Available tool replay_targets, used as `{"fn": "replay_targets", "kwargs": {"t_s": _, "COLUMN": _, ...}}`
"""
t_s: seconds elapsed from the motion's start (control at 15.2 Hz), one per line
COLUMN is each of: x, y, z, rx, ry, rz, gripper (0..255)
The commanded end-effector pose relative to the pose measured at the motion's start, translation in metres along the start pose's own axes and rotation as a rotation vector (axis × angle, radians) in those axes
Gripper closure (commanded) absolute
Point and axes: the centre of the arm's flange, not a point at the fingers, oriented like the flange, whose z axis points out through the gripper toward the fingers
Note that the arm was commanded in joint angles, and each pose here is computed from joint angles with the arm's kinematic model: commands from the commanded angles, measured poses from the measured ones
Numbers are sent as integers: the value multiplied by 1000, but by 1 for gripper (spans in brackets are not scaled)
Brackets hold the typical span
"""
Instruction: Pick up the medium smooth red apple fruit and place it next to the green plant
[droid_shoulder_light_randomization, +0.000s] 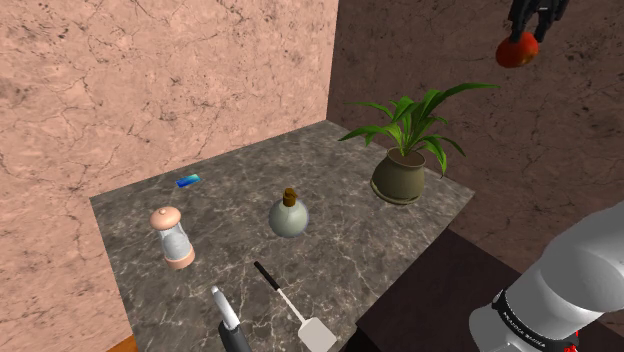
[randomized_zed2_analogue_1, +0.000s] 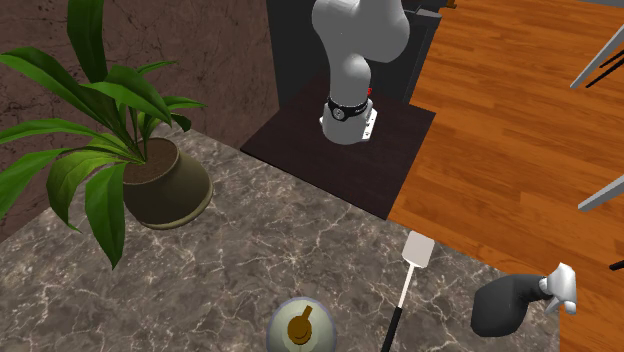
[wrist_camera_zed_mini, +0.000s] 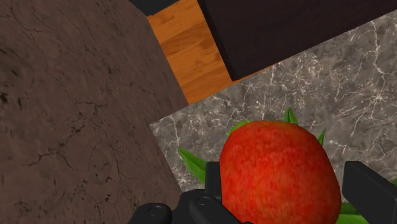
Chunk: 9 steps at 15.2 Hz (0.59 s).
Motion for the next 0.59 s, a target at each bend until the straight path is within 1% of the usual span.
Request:
{"fn": "replay_targets", "kwargs": {"t_s": 0.0, "x": 7, "y": 24, "z": 1, "rx": -1, "ry": 1, "rz": -2, "gripper": 255}}
{"fn": "replay_targets", "kwargs": {"t_s": 0.4, "x": 33, "y": 99, "z": 2, "rx": -1, "ry": 1, "rz": -2, "gripper": 255}}
{"fn": "replay_targets", "kwargs": {"t_s": 0.53, "x": 34, "y": 100, "z": 7, "rx": -1, "ry": 1, "rz": -2, "gripper": 255}}
